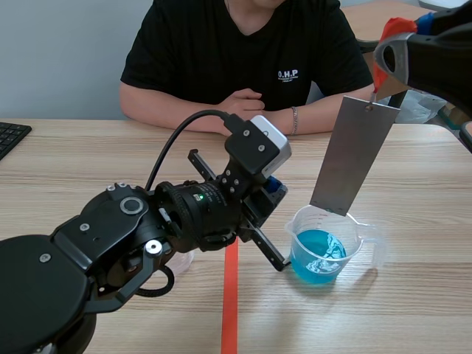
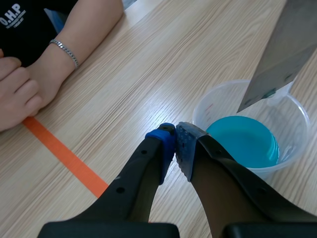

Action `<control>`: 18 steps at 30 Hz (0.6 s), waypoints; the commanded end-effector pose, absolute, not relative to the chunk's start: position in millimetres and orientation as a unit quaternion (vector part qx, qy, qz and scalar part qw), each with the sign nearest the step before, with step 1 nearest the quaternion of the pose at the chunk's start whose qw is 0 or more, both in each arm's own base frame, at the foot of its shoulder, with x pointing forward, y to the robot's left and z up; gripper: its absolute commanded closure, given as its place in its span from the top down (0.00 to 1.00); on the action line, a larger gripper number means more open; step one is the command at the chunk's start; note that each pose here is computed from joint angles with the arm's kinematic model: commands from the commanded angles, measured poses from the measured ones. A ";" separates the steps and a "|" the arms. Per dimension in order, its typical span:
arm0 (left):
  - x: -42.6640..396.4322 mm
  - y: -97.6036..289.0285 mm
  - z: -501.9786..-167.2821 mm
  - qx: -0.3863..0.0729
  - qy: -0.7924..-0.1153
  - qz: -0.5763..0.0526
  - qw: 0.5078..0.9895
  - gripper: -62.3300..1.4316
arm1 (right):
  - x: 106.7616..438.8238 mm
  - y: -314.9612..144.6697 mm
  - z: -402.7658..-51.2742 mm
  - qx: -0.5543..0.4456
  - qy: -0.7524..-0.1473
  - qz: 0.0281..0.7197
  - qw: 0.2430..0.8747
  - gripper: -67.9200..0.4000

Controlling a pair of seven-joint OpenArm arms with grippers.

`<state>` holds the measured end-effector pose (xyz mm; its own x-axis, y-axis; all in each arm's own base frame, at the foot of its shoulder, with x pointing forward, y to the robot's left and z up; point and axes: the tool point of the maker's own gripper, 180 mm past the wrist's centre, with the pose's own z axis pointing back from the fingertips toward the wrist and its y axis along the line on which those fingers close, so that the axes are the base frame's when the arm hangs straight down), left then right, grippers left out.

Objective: Do the redox reaction experiment.
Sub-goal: 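Raise the plate and point at it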

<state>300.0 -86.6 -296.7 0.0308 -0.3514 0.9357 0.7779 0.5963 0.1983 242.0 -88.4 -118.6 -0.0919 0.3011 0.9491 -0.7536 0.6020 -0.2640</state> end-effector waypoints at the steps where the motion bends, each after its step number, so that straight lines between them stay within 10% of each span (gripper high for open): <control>1: 302.7 -94.3 -272.2 -0.198 -0.591 -0.401 0.671 0.09 | 240.5 -85.9 -110.2 0.185 -0.625 0.415 0.635 0.03; 18: 301.4 -95.6 -266.0 -0.200 -0.597 -0.401 0.666 0.09 | 240.5 -85.9 -110.2 0.185 -0.625 0.415 0.635 0.03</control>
<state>300.8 -90.4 -280.1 -0.0054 -0.3302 0.9439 0.7756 0.5944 0.2124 242.0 -88.4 -118.6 -0.0919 0.3011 0.9491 -0.7536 0.6020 -0.2640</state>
